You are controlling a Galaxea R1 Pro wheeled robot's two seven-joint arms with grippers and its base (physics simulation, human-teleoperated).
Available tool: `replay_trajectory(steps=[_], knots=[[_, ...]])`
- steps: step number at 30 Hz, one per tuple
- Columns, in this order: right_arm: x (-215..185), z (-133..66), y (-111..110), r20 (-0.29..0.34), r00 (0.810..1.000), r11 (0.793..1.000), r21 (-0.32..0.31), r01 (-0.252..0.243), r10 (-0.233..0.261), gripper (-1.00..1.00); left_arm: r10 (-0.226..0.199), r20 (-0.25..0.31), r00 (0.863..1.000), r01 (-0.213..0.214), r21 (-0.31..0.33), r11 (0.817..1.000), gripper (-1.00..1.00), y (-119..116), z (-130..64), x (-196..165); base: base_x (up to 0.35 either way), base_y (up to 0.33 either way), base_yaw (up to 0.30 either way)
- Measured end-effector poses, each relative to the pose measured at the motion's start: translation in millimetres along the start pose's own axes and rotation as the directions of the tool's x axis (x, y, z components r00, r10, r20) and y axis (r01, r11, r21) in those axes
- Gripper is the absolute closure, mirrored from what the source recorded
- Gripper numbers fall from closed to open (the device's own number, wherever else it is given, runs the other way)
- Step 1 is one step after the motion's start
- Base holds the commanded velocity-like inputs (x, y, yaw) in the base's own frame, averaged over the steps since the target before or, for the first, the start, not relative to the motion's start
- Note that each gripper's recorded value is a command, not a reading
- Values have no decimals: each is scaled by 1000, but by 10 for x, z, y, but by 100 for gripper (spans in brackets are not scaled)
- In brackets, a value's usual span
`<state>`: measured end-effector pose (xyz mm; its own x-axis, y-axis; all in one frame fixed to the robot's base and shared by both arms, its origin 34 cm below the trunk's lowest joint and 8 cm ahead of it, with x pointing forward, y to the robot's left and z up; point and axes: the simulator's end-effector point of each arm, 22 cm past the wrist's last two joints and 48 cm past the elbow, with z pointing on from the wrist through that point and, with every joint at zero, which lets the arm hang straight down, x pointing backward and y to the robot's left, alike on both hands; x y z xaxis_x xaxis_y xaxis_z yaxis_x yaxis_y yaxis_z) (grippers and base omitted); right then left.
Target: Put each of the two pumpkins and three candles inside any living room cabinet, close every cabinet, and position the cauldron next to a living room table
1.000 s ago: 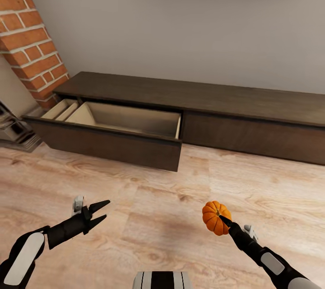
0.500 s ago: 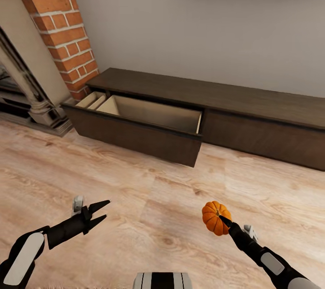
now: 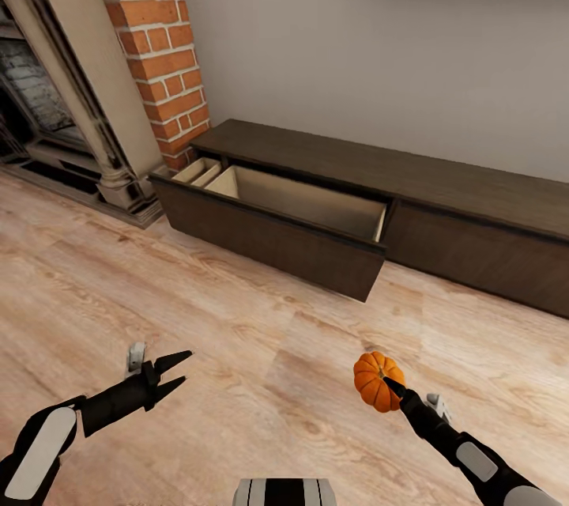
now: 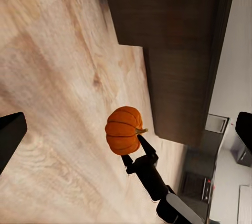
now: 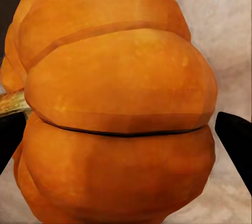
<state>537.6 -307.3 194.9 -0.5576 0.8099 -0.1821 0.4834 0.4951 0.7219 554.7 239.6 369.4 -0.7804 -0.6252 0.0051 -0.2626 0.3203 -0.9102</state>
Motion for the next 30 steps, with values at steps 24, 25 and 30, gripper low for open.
replay_trajectory(steps=[24,25,30], knots=[[-50,-16,89,10,1000,1000,-16,4,-4,100,6,12,1000,-7,22,1000,-100,-104,-31,-38,-53,0,253],[-51,-17,93,10,1000,1000,-16,5,-5,100,4,14,1000,-4,28,1000,-100,-121,-34,-44,0,0,253],[-24,-6,46,4,1000,1000,-8,4,-4,100,-8,16,1000,7,33,999,-100,-101,-25,-48,0,0,253]])
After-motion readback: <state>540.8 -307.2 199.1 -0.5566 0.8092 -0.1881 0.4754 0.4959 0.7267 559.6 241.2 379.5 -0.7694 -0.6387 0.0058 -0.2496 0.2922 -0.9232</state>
